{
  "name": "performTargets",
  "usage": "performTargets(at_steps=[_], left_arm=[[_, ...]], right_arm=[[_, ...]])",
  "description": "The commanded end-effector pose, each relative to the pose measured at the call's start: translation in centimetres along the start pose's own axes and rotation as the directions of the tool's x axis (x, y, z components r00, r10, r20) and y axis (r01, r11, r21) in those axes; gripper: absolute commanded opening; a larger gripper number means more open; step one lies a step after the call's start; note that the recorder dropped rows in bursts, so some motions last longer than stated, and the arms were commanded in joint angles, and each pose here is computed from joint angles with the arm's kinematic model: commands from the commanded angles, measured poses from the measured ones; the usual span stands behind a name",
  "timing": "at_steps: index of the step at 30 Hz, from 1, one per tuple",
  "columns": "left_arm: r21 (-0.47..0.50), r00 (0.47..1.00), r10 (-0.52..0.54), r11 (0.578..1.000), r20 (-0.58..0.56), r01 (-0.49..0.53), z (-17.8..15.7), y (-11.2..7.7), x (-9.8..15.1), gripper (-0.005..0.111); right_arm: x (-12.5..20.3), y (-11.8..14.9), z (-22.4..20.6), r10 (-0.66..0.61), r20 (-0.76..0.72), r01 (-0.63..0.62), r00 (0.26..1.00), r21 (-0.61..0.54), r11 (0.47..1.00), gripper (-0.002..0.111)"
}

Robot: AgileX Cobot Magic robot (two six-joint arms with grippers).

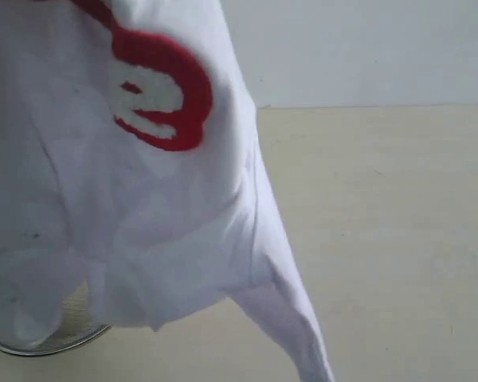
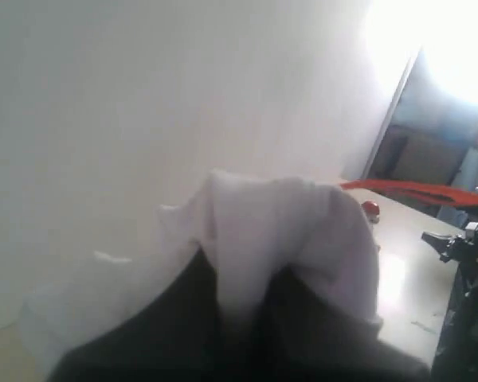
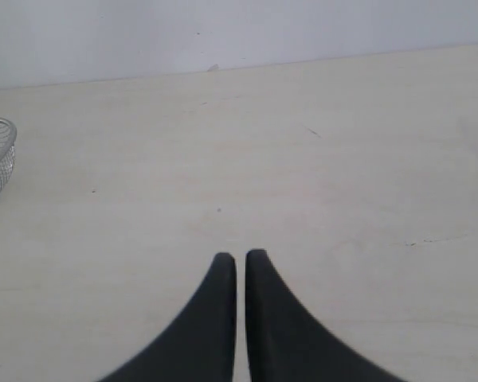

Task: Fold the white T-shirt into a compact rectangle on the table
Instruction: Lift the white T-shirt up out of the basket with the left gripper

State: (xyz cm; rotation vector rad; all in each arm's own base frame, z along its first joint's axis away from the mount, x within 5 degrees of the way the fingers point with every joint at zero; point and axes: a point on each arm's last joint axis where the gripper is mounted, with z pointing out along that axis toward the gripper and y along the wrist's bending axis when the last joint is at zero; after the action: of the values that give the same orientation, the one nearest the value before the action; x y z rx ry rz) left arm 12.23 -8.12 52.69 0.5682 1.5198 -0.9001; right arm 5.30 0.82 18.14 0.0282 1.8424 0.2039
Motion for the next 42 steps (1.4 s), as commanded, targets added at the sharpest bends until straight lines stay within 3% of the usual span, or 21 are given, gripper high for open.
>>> performTargets(at_steps=[1, 7, 19, 36, 42], left_arm=[[0.082, 0.996, -0.058, 0.995, 0.063, 0.053, 0.4, -0.4, -1.2, 0.004], [0.21, 0.99, -0.068, 0.977, 0.125, 0.041, 0.0, -2.3, -4.1, 0.004], [0.363, 0.982, -0.188, 0.916, 0.016, 0.169, 3.8, -0.8, -3.1, 0.004], [0.326, 0.964, -0.242, 0.908, -0.108, 0.264, 11.0, 4.3, 0.3, 0.004], [0.304, 0.958, -0.228, 0.913, -0.174, 0.273, 13.1, 5.0, 3.0, 0.004]], right_arm=[[-0.1, 0.0, 0.0, -0.009, 0.016, 0.009, 1.0, 0.003, 1.0, 0.0], [-0.1, 0.0, 0.0, -0.009, 0.016, 0.009, 1.0, 0.003, 1.0, 0.0], [-0.1, 0.0, 0.0, -0.009, 0.016, 0.009, 1.0, 0.003, 1.0, 0.0], [-0.1, 0.0, 0.0, -0.009, 0.016, 0.009, 1.0, 0.003, 1.0, 0.0], [-0.1, 0.0, 0.0, -0.009, 0.016, 0.009, 1.0, 0.003, 1.0, 0.0]])
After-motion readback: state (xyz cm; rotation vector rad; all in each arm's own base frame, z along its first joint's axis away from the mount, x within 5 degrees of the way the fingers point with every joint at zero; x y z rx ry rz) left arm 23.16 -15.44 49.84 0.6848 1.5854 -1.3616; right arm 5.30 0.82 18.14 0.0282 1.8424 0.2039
